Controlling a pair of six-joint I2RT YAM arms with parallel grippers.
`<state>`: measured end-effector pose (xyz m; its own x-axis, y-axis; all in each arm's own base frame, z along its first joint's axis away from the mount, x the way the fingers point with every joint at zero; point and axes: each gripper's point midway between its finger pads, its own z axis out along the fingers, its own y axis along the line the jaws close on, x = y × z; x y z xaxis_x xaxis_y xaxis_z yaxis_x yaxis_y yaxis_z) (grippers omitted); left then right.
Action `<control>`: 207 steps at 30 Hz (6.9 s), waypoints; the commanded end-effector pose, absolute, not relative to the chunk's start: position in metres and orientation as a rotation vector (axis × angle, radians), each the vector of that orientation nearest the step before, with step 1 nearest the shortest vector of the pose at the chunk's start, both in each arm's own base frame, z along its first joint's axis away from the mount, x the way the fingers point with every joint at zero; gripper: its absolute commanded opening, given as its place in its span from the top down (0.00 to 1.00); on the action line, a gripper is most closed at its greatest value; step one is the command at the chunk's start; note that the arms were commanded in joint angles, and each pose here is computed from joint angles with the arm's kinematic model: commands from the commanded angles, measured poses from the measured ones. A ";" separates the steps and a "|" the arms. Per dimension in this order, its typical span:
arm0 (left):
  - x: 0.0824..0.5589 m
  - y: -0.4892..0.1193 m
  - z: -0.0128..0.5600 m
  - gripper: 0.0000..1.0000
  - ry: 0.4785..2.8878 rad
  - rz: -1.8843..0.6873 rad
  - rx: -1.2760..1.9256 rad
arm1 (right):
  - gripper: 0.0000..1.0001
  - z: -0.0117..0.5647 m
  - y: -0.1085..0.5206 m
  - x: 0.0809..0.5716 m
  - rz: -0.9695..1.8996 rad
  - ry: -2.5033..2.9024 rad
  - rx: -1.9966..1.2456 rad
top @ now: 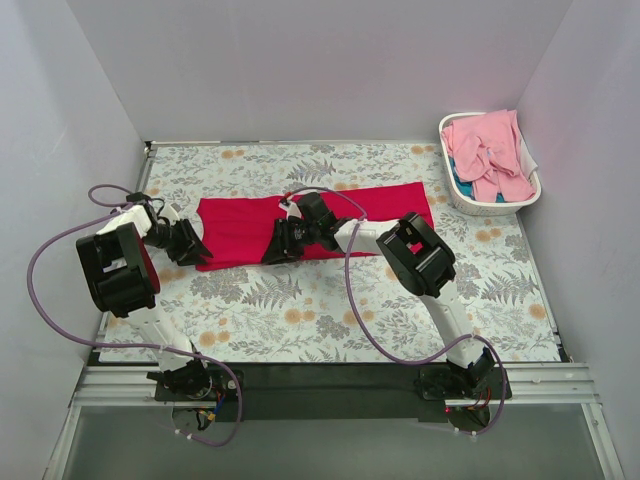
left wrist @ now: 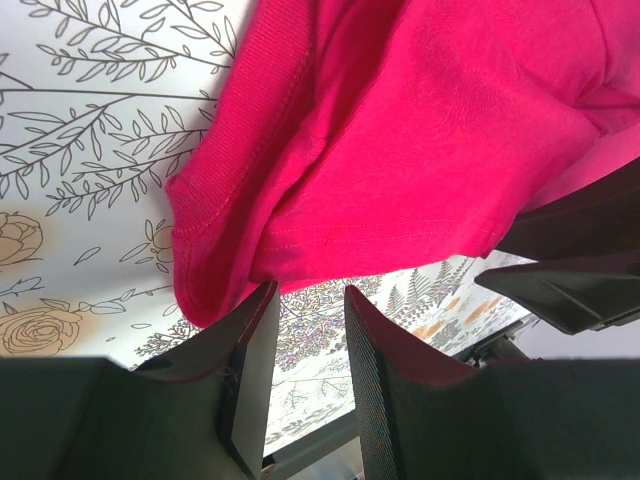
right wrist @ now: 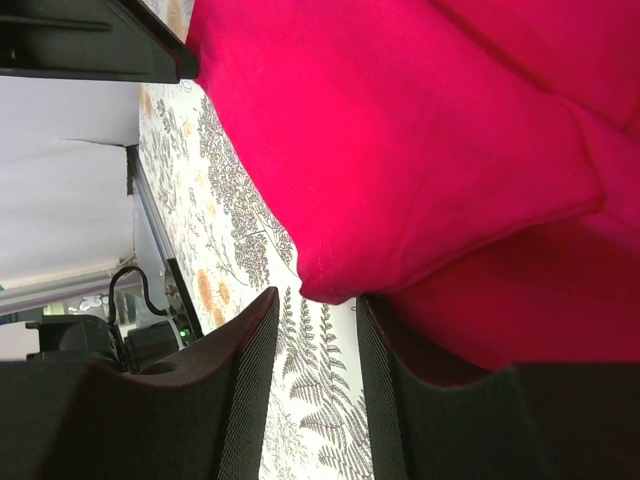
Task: Fold and stack the t-shirts
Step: Fold the tshirt
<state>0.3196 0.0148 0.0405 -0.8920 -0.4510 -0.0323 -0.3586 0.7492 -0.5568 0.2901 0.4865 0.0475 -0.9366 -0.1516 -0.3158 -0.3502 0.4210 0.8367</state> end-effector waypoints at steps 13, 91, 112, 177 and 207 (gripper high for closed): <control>0.321 0.019 0.053 0.68 2.748 -0.798 -0.638 | 0.86 0.063 0.497 0.298 1.583 2.417 -0.459; 0.476 0.028 0.110 1.00 2.435 -0.990 -0.534 | 0.99 0.105 0.494 0.393 1.596 2.127 -0.508; 0.416 0.017 0.098 1.00 2.542 -0.896 -0.523 | 0.99 0.096 0.482 0.369 1.717 2.199 -0.476; 0.441 -0.008 -0.005 0.91 2.767 -0.596 -0.305 | 0.99 0.013 0.158 0.394 0.893 2.768 -0.463; 0.495 -0.044 0.152 1.00 2.453 -0.402 -0.058 | 0.99 0.057 0.205 0.354 0.508 2.573 -1.178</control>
